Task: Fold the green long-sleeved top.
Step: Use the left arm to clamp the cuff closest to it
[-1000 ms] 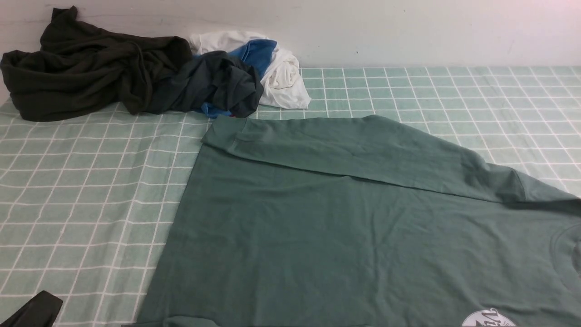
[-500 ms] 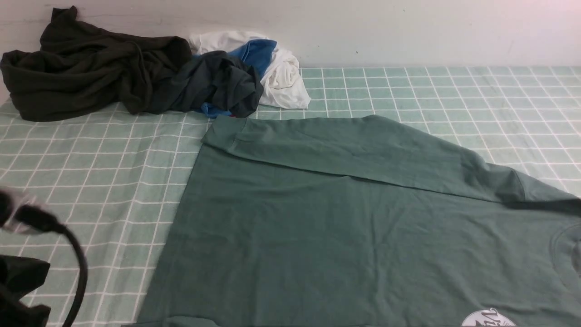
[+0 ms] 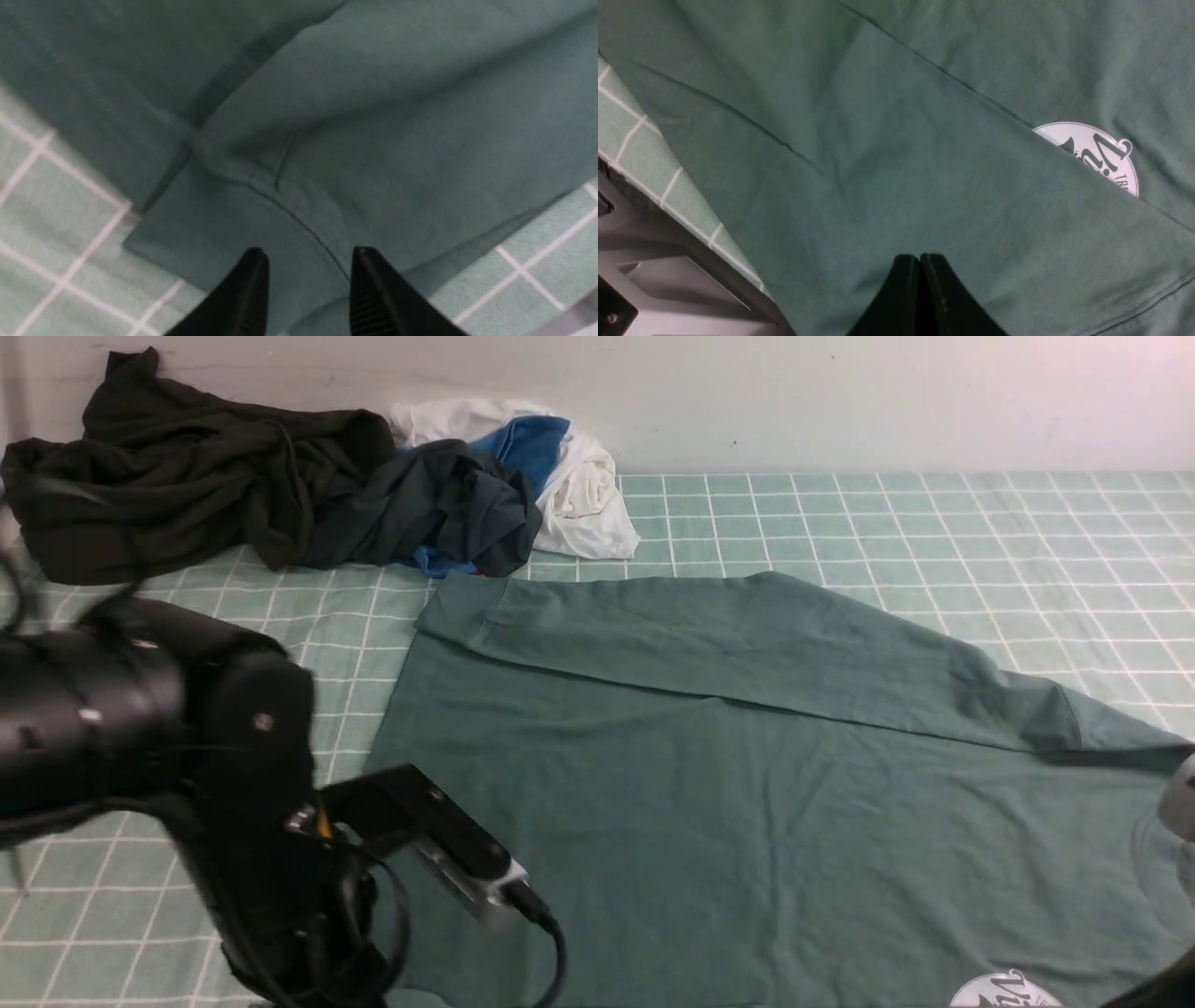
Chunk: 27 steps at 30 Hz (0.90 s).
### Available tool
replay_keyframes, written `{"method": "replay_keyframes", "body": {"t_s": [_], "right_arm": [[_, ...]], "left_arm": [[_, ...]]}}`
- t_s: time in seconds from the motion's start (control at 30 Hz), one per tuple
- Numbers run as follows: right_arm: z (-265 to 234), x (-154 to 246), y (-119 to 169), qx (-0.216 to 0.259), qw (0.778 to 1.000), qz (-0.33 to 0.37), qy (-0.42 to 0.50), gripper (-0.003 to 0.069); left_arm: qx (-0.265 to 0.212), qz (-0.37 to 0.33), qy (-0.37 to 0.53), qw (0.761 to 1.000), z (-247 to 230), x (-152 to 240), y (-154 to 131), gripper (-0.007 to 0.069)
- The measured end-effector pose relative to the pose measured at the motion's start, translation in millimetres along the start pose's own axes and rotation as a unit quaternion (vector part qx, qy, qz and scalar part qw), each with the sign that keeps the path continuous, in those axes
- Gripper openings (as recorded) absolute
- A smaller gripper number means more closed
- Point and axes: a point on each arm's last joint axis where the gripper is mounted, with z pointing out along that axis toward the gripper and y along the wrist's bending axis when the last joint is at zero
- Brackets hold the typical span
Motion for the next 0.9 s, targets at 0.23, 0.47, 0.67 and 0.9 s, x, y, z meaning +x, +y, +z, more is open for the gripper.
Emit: {"method": "replay_keyframes", "body": {"t_s": [0.23, 0.47, 0.67, 0.9], "right_arm": [[0.2, -0.9, 0.1, 0.002, 1.0, -0.003, -0.004, -0.0014], [0.1, -4.1, -1.3, 0.01, 1.0, -0.004, -0.022, -0.0014], [0.0, -5.4, -2.0, 0.014, 0.999, -0.005, -0.029, -0.0014], [-0.2, -7.2, -2.9, 0.019, 0.999, -0.005, -0.039, -0.0014]], "left_arm": [[-0.052, 0.003, -0.01, 0.999, 22.1, -30.2, 11.5, 0.0405], [-0.041, -0.001, -0.006, 0.999, 31.2, -34.7, 11.4, 0.0409], [-0.009, 0.003, 0.037, 0.999, 48.7, -36.1, 9.1, 0.04], [-0.016, 0.004, 0.018, 1.0, 38.7, -47.7, 12.4, 0.0133]]}}
